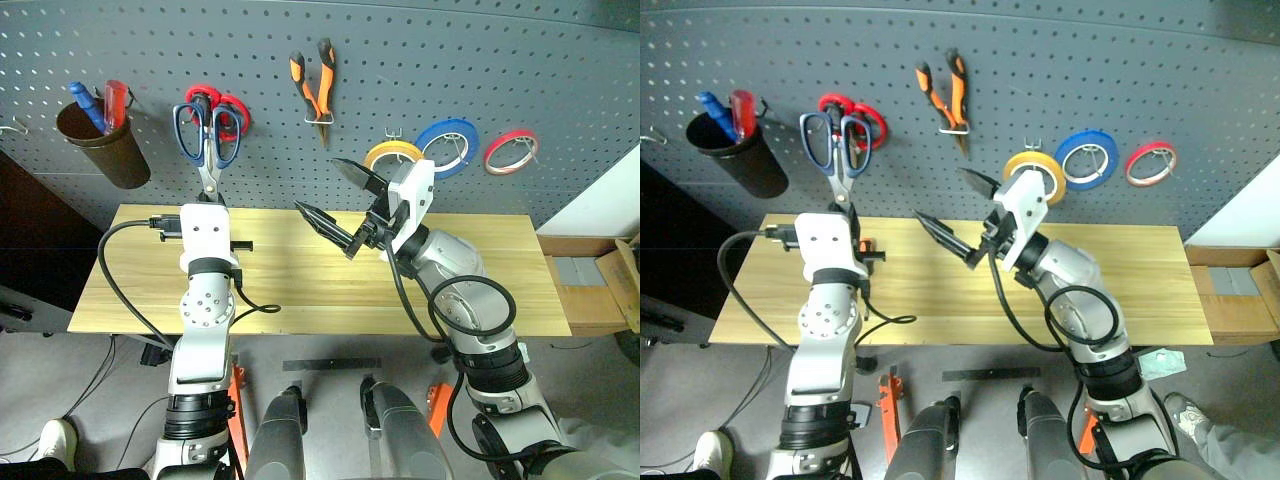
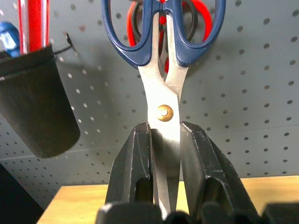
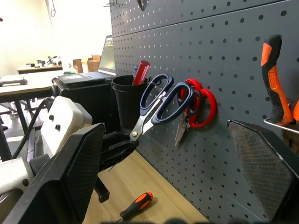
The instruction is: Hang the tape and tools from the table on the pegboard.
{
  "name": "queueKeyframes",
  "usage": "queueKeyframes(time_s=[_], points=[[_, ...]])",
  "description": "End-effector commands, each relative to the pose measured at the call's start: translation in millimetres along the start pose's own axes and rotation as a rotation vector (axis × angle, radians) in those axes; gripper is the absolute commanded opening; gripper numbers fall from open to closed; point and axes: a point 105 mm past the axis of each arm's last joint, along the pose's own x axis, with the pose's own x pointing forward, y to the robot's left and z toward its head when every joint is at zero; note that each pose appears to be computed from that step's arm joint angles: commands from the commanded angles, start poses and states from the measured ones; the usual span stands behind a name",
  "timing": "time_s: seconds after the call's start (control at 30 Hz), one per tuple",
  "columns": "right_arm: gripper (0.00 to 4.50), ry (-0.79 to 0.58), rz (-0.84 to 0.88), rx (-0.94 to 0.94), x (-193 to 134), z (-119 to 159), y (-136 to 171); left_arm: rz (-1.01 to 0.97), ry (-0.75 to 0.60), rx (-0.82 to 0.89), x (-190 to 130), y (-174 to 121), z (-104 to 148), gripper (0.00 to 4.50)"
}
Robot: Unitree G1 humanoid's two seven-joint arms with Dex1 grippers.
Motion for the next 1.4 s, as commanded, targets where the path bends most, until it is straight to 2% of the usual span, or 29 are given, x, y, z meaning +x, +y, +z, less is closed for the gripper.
queueKeyframes(time_s=[0.03,0.37,0.4,0.53,0.63,0.77,0.9,1.07,1.23,1.4], points=[[4.50,-0.039,-0.004,-0.028,0,12,-1,0.015,-0.052,0.018,3,7,13,0.85],[4.50,-0.037,-0.003,-0.032,0,11,0,0.018,-0.056,0.024,0,8,14,4.36],[4.50,-0.038,-0.002,-0.032,0,11,0,0.019,-0.054,0.024,-1,8,13,4.47],[4.50,-0.036,0.002,-0.035,0,11,0,0.039,-0.008,0.024,-6,12,3,4.47],[4.50,-0.030,0.009,-0.038,0,12,2,0.070,0.072,0.010,-12,19,-15,4.47],[4.50,0.047,0.053,-0.057,4,5,10,0.125,0.221,0.002,-25,34,-49,4.47],[4.50,0.129,0.112,-0.105,0,-11,21,0.089,0.316,-0.029,-26,39,-71,4.47],[4.50,0.147,0.168,-0.115,1,-17,36,0.050,0.404,-0.049,-19,48,-91,4.47],[4.50,0.161,0.202,-0.113,6,-20,47,-0.025,0.469,-0.091,-13,39,-107,4.47],[4.50,0.224,0.244,-0.133,5,-31,56,-0.143,0.545,-0.135,-14,12,-123,4.47]])
